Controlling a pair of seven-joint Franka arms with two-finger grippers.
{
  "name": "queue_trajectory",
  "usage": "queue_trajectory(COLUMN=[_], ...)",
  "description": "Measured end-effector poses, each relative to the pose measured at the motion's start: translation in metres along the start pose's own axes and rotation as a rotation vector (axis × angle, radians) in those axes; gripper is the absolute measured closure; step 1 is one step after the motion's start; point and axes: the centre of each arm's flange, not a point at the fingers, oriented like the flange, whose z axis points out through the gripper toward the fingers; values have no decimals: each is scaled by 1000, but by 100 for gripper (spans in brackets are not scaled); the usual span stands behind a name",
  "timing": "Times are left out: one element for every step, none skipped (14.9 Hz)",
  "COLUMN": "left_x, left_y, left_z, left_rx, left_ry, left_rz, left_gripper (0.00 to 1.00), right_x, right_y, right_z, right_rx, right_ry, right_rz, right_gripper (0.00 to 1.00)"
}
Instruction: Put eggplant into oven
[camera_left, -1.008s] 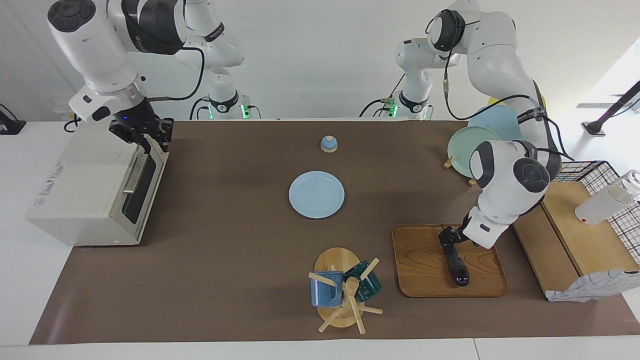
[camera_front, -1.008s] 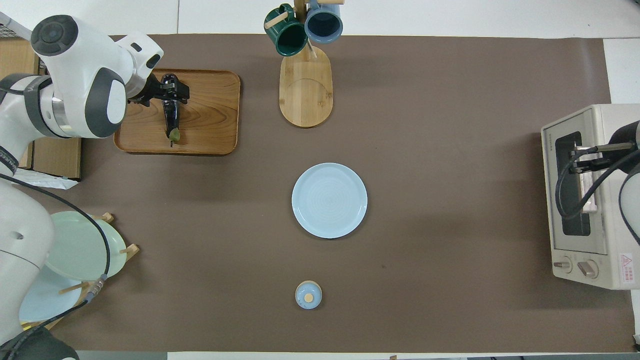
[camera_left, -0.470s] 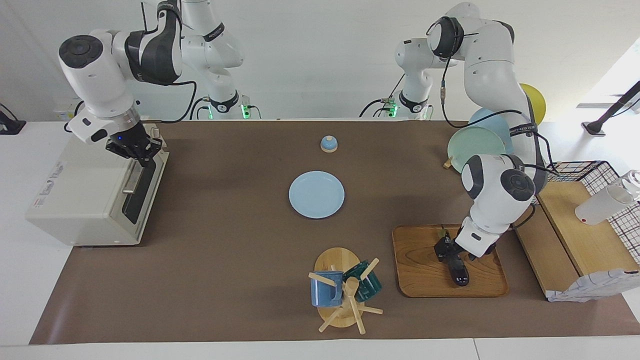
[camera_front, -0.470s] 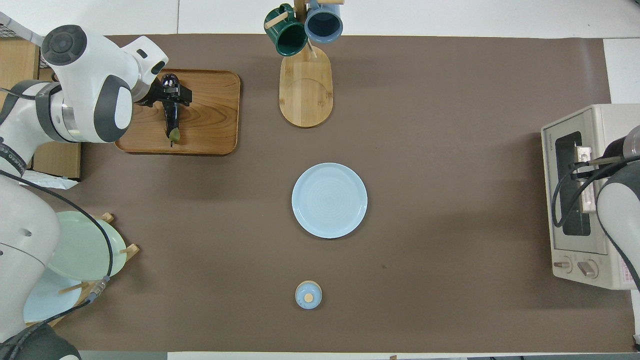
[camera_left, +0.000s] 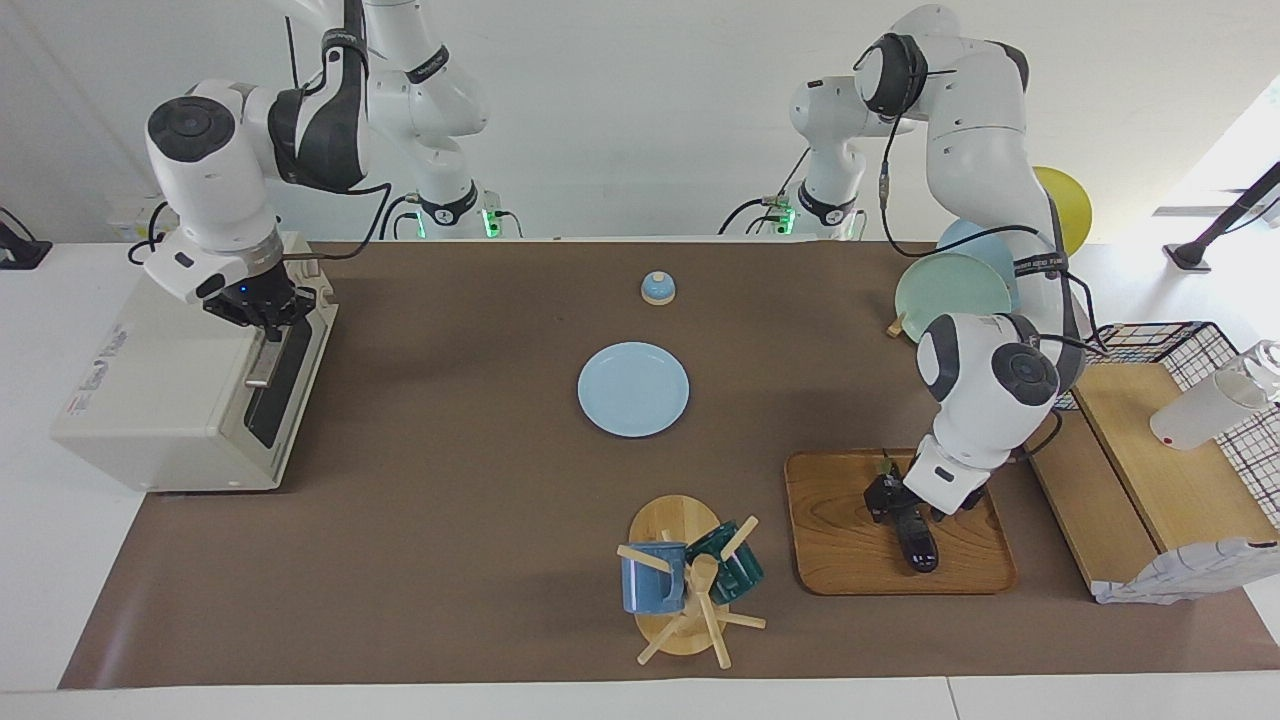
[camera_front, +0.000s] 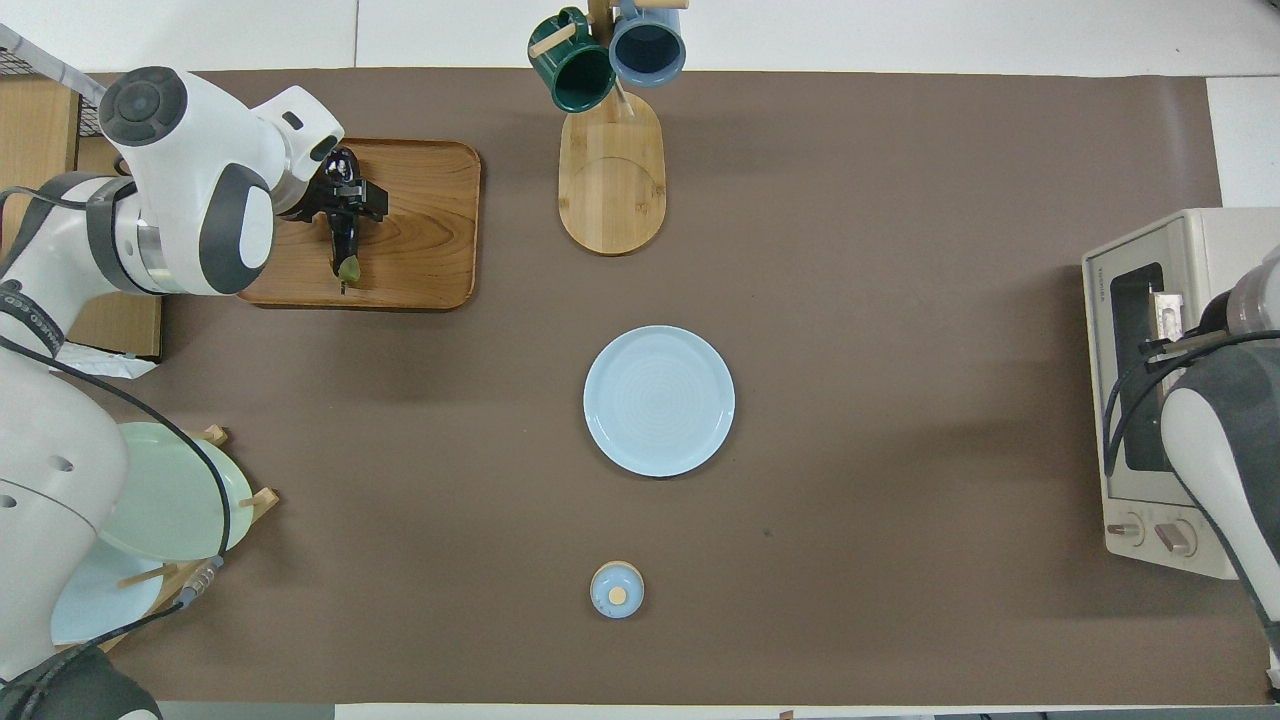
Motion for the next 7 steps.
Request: queue_trajectory(left_x=[0,0,0,0,0,0,2], left_y=[0,0,0,0,0,0,1], left_z=[1,1,1,1,0,-3,-8], left_rx=[0,0,0,0,0,0,1], left_ry=[0,0,0,0,-1,-3,-9], left_rz=[0,0,1,1,1,2,2], left_gripper=[9,14,25,41,51,62,62], right_x=[0,0,-1,-1,-1,0,2], right_y=[-2,-4,-6,-8,-11,-16,-25], right_z=[7,12,11,11,12,12,13], right_rx=[-13,-22,-29,-31,-31,-32,-32], right_ry=[-2,0,3,7,11,14,16], right_rz=[-11,-21,-28,-32,-37,-48,-59], right_gripper=[99,99,99,99,99,99,99])
